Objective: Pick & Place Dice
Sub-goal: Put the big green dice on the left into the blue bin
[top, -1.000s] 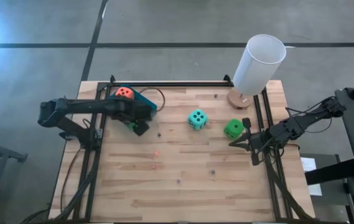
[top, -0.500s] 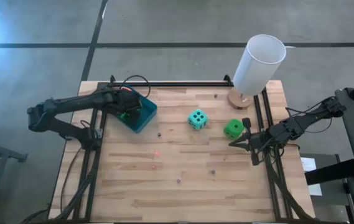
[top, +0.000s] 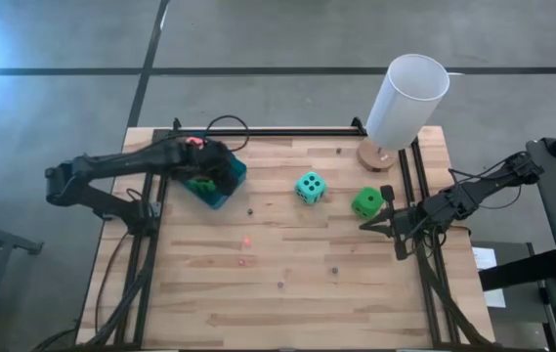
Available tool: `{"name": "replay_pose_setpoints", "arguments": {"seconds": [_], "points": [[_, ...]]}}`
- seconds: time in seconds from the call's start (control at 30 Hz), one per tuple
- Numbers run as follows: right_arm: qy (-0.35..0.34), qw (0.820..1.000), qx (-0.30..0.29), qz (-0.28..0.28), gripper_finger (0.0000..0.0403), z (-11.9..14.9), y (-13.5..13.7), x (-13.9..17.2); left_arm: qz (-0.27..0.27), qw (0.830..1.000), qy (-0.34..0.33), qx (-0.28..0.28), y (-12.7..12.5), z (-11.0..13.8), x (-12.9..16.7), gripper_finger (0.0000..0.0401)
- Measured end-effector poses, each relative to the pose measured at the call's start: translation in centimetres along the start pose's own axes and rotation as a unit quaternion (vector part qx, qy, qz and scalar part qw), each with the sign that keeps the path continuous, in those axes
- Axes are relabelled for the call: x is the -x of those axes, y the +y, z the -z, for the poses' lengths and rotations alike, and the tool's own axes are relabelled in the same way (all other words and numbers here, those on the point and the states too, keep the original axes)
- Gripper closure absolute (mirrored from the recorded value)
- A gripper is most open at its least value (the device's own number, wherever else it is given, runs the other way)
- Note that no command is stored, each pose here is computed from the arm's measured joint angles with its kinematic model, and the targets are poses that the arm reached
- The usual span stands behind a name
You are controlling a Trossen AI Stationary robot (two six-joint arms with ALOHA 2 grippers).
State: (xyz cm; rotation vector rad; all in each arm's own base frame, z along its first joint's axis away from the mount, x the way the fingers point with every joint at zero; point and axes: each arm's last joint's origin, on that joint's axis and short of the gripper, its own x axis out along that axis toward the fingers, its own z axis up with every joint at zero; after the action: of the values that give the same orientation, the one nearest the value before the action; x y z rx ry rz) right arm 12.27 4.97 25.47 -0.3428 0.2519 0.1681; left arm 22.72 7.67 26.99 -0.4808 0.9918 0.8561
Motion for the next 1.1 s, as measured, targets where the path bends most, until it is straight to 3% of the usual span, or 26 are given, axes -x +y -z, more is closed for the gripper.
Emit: {"name": "replay_pose_setpoints", "arguments": {"seconds": [0.43,1.1], "points": [[0.0,1.0,0.0,0.0,0.0394,0.0,0.0,0.0,-0.016,1.0,0.023,-0.011,0.5,3.2,-4.3,0.0266],[0.0,1.0,0.001,0.0,0.0394,0.0,0.0,0.0,-0.019,0.999,0.028,-0.009,0.8,4.2,-5.4,0.0275]]}}
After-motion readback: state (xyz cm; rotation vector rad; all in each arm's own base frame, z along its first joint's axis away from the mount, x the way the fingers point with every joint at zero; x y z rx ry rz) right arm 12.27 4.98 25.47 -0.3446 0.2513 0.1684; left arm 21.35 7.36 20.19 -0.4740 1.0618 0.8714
